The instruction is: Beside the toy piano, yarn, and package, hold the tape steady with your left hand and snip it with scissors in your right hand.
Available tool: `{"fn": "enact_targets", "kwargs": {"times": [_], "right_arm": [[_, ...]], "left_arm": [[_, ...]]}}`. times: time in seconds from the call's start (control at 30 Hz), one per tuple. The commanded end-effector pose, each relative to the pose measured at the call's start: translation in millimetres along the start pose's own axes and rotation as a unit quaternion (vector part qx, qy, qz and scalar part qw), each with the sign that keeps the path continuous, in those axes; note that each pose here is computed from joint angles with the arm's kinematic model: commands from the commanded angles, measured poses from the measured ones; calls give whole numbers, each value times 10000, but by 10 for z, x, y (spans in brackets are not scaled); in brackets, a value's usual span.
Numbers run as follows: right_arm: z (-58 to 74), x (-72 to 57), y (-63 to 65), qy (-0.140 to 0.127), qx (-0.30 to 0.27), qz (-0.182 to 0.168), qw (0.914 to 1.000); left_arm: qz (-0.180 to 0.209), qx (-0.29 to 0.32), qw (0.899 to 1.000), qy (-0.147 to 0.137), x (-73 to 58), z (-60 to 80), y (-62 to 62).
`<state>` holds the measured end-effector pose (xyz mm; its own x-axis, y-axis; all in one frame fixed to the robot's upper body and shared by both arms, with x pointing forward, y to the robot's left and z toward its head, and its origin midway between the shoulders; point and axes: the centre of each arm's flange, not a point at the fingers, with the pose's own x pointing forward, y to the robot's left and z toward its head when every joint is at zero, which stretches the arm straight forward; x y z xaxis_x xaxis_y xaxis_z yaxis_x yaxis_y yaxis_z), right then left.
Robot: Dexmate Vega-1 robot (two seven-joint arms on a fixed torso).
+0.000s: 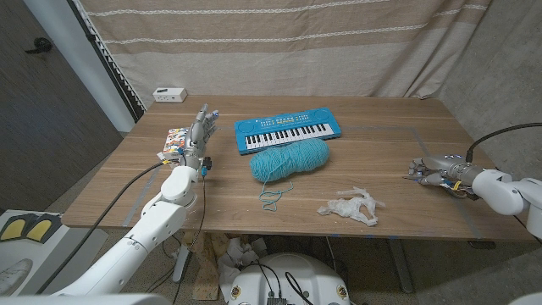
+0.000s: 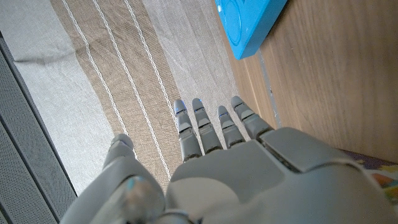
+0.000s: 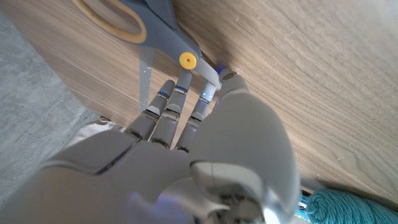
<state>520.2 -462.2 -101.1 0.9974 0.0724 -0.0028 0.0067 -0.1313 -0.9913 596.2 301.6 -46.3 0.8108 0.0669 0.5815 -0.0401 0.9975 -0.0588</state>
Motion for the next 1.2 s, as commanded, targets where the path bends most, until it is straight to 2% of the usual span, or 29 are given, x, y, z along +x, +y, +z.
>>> {"fn": "enact_targets", "kwargs": {"times": [0.03,0.5,0.93,1.2], "right_arm": [[-13,19,64,41,4,133,9999],[-4,65,52,-29,33,200,9998],[-53,38,-53,-14,239,41,9997],[-66,-23,-141,-9,371,-111,9992]], "left_arm": [[-42,15,10000,-13,17,14,-29],[-27,-14,10000,-6,19,-6,-37],[-20,-30,10000,-7,-11,-15,-48],[-32,-55,10000,-24,-17,-3,-58]]}}
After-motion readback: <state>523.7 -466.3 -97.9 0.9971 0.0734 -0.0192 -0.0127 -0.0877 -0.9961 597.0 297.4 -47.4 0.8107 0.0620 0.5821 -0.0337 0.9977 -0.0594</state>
